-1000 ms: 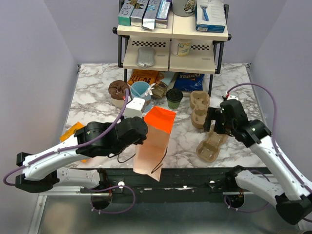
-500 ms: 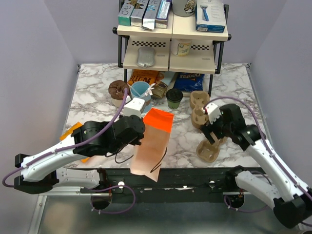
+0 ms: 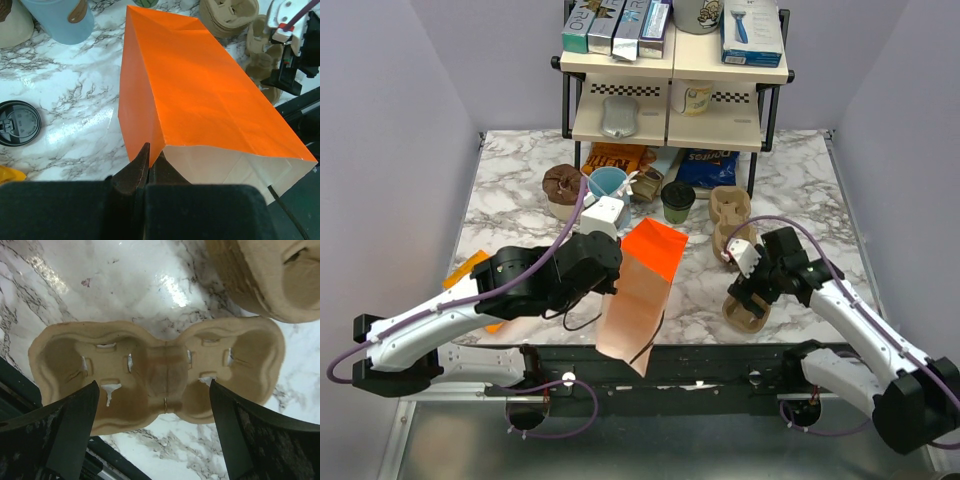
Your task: Pack the takeout coffee
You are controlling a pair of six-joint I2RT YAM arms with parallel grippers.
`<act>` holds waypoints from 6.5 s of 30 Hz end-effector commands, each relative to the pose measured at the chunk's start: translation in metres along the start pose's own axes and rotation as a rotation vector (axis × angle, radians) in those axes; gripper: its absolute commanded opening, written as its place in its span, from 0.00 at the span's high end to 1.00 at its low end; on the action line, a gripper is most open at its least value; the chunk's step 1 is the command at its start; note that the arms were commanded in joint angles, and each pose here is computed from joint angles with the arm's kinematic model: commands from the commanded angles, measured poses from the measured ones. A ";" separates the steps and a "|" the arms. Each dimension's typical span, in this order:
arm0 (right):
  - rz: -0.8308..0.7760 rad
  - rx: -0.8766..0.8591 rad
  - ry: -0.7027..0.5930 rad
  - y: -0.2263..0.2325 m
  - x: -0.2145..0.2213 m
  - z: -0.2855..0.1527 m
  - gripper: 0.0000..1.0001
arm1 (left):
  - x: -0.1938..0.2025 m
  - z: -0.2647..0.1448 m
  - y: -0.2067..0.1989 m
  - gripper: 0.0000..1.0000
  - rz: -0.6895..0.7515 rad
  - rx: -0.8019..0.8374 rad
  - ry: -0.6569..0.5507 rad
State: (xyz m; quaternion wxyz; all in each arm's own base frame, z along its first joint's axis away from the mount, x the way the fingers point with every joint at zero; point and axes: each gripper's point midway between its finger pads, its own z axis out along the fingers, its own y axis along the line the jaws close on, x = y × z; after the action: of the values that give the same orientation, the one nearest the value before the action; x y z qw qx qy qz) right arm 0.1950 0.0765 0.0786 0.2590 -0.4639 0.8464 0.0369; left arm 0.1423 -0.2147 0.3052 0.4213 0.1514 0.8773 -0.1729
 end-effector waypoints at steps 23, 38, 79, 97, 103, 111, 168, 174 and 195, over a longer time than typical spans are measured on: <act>0.086 -0.079 0.121 -0.012 0.023 0.030 0.56 | -0.012 -0.004 -0.001 1.00 -0.004 0.031 -0.055; -0.203 0.048 -0.636 0.002 -0.110 -0.124 0.63 | -0.014 0.003 -0.013 1.00 -0.013 0.016 -0.003; -0.449 -1.179 -1.131 0.222 -0.239 -0.305 0.62 | -0.047 0.053 -0.008 1.00 -0.303 -0.086 0.093; -0.178 -0.782 -0.917 0.191 -0.258 -0.211 0.62 | -0.039 0.050 -0.006 1.00 -0.306 -0.062 0.096; -0.076 -0.510 -0.763 0.151 -0.261 -0.172 0.65 | -0.036 0.051 -0.015 1.00 -0.264 -0.002 0.117; -0.070 -0.376 -0.693 0.130 -0.252 -0.161 0.68 | -0.037 0.051 -0.009 1.00 -0.217 -0.020 0.108; -0.089 0.238 -0.647 0.060 -0.261 -0.107 0.77 | -0.020 0.050 -0.020 1.00 -0.007 0.164 0.209; 0.102 0.338 -0.600 0.043 -0.254 -0.098 0.82 | -0.018 0.048 -0.026 1.00 -0.001 0.201 0.218; -0.626 0.228 -0.710 0.097 -0.253 -0.031 0.70 | -0.030 0.050 -0.025 1.00 -0.060 0.210 0.189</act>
State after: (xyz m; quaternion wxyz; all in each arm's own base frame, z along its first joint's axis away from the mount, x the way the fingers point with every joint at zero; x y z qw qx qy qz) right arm 0.2168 0.3036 0.2102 0.5806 -0.5822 0.5687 0.0215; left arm 0.1964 -0.2651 0.2964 0.3305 0.1892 0.8946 -0.2337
